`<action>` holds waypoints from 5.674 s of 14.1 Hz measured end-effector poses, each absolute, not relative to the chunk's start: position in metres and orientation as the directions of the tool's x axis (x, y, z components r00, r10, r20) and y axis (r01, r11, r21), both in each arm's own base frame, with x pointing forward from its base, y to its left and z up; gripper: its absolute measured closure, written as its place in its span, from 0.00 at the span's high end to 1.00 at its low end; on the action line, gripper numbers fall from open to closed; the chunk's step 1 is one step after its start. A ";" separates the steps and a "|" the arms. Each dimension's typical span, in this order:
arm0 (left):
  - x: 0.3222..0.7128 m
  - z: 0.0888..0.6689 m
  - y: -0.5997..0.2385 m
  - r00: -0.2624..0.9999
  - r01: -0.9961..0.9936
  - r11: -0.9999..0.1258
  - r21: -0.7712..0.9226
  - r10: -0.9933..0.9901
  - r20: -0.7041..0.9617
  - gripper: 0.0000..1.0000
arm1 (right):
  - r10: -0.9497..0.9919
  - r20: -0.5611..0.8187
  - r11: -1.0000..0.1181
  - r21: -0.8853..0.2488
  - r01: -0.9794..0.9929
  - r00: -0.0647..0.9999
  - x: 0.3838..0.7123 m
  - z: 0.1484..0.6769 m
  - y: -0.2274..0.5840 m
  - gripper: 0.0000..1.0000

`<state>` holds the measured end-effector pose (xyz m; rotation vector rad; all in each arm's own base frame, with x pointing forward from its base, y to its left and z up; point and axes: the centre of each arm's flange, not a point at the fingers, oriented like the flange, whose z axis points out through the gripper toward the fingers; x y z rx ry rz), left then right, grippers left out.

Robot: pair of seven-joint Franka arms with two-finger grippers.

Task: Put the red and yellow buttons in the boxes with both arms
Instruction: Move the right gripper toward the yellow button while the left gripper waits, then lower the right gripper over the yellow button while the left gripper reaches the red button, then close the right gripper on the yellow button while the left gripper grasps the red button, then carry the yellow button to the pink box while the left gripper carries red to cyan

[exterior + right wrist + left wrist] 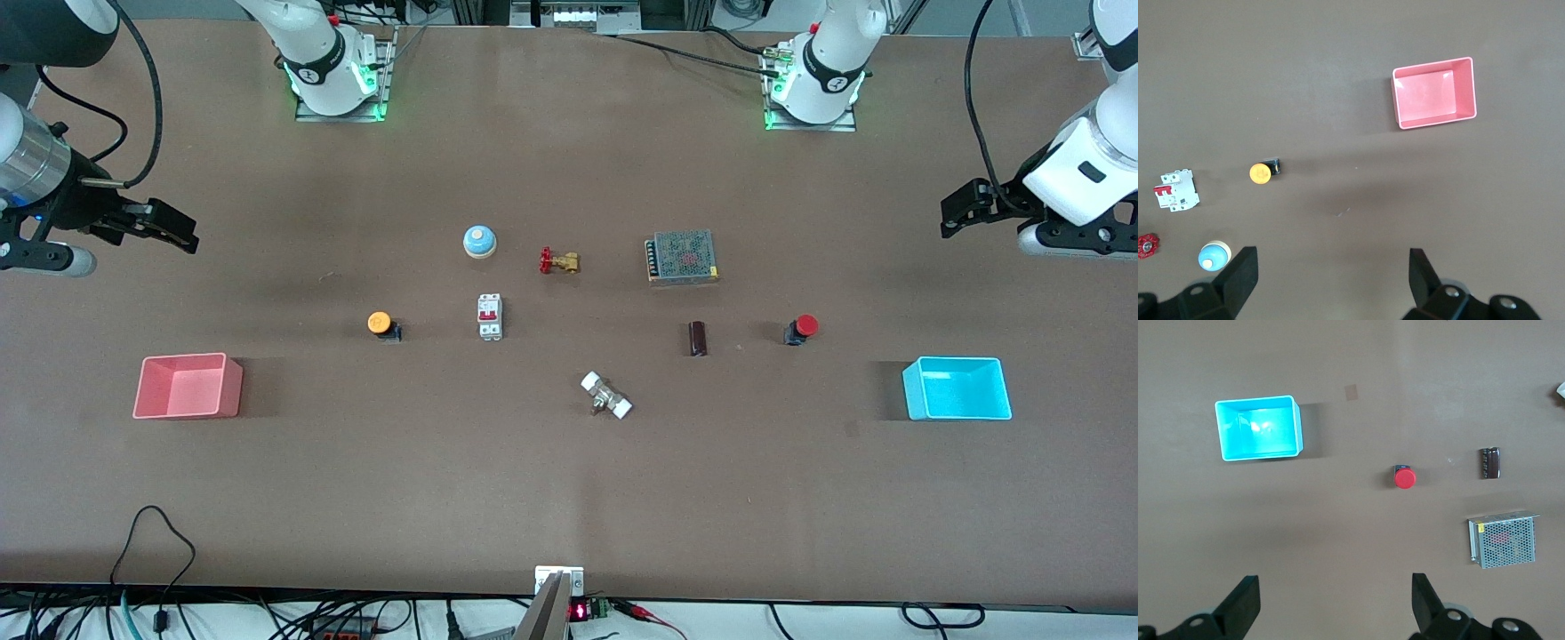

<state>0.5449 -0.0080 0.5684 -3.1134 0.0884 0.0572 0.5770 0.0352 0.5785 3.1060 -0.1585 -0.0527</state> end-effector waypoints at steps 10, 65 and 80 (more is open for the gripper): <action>0.545 0.569 -0.008 0.998 -0.057 -0.998 -0.025 -0.056 -0.037 1.00 | -0.069 -0.100 -0.997 0.035 -0.066 0.993 0.580 0.553 0.054 1.00; 0.653 0.335 0.041 0.985 -0.141 -0.990 -0.017 -0.142 0.099 0.38 | 0.244 0.011 -0.968 0.067 0.243 0.970 0.604 0.394 0.086 0.37; 0.650 0.213 0.164 0.998 -0.031 -0.999 -0.037 -0.029 -0.052 0.38 | 0.383 0.095 -0.923 0.088 0.376 0.919 0.666 0.308 -0.122 0.37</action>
